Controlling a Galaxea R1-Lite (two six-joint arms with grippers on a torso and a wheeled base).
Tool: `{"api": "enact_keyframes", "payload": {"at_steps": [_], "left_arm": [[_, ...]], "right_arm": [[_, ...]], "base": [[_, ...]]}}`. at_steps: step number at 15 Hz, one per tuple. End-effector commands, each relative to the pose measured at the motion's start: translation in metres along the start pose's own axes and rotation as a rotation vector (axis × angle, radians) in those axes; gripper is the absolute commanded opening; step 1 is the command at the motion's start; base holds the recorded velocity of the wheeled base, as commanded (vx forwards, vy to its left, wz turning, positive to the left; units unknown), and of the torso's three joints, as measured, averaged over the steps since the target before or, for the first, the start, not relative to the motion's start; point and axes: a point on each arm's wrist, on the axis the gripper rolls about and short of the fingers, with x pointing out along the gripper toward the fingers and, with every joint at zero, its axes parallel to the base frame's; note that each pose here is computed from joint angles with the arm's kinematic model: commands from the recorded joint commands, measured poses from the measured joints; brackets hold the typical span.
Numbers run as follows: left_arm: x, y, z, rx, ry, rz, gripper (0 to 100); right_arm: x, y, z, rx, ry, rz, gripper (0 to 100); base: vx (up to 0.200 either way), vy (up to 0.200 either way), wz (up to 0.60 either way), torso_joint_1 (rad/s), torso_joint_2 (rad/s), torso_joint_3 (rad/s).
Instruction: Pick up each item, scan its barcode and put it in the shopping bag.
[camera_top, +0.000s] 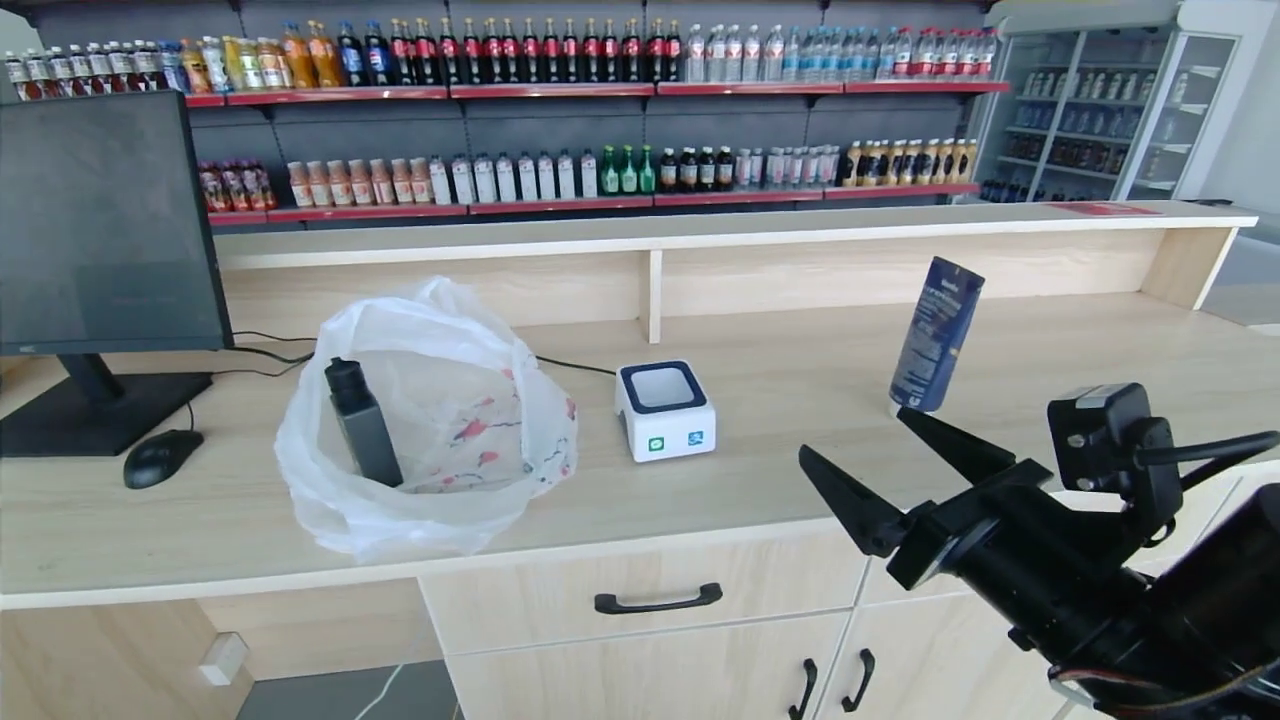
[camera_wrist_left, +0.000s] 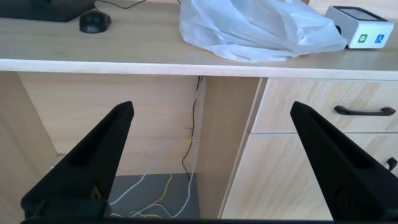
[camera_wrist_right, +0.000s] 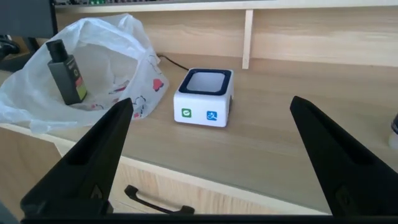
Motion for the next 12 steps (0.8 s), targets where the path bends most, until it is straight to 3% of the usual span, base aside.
{"api": "enact_keyframes", "payload": {"at_steps": [1, 4, 7, 12], "left_arm": [[0.000, 0.000, 0.000, 0.000, 0.001, 0.001, 100], [0.000, 0.000, 0.000, 0.000, 0.001, 0.001, 100], [0.000, 0.000, 0.000, 0.000, 0.001, 0.001, 100], [0.000, 0.000, 0.000, 0.000, 0.001, 0.001, 100]], "right_arm": [[0.005, 0.001, -0.003, 0.001, 0.005, -0.001, 100], [-0.003, -0.001, 0.002, 0.005, -0.007, -0.001, 100], [-0.010, -0.004, 0.001, 0.002, 0.005, -0.010, 100], [-0.020, -0.006, 0.001, -0.001, 0.015, -0.012, 100]], "base": [[0.200, -0.200, 0.00, -0.017, -0.01, 0.002], [0.200, -0.200, 0.00, 0.006, 0.00, 0.002], [0.067, -0.200, 0.60, 0.001, 0.00, -0.001], [0.000, 0.000, 0.00, 0.000, 0.00, 0.000]]}}
